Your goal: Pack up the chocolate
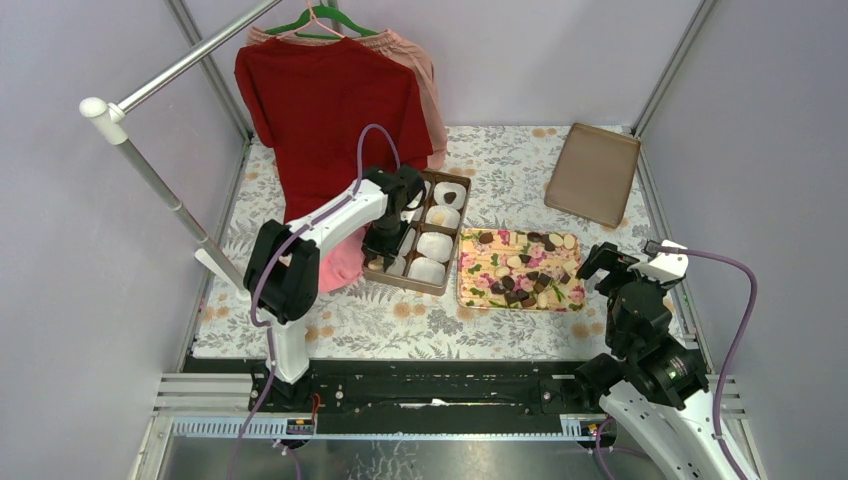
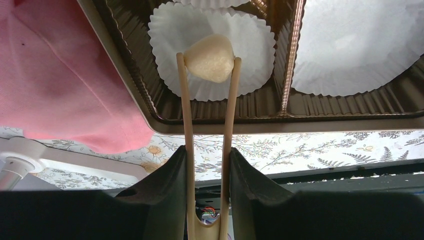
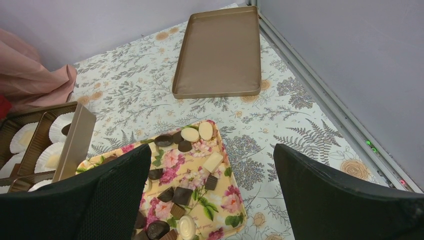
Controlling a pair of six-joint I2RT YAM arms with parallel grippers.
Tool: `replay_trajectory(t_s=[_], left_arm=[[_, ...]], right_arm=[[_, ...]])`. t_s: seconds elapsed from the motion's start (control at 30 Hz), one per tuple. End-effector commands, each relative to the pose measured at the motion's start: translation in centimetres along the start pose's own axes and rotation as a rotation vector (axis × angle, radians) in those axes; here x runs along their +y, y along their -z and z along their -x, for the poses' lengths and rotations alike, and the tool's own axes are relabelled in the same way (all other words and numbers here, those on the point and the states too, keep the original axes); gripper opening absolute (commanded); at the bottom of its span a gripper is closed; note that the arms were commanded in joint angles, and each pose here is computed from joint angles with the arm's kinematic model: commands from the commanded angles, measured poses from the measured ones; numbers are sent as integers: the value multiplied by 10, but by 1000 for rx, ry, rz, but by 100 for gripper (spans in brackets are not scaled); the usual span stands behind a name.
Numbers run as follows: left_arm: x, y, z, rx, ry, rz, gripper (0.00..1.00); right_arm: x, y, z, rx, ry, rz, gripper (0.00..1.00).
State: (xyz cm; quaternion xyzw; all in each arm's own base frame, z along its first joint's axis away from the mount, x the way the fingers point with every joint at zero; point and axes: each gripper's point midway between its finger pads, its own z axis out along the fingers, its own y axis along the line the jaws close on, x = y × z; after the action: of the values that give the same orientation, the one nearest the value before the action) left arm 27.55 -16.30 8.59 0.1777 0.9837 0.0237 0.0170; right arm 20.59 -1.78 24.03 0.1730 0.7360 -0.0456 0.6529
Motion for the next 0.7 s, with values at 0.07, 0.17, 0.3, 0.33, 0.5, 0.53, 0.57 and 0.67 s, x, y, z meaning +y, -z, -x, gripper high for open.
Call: replay_trajectory(t_s=[0.07,0.17,0.3,0.33,0.5,0.53,0.57,0.67], left_arm=[[4,1,-5,29,-5,4,33],[4,-3,-6,42,-4,6,33],[4,-5,-10,59,-4,4,35],[4,-6,-10,61,-4,4,36],[4,-7,-14,69,0,2,37],[3,-7,-15,71,0,0,38],[3,-7,-15,74,-1,-3,38],[3,-9,-17,81,0,-1,39]], right_arm=[[7,-1,6,-20,-7,26,100],[9,-2,5,-13,-1,34,100],[10,-3,5,-8,5,35,100],[10,-2,5,-8,4,35,100],[10,-3,4,-7,6,34,100],[10,-3,4,-6,6,34,100],[10,-3,4,-6,6,35,100],[11,-3,5,-7,5,37,100]])
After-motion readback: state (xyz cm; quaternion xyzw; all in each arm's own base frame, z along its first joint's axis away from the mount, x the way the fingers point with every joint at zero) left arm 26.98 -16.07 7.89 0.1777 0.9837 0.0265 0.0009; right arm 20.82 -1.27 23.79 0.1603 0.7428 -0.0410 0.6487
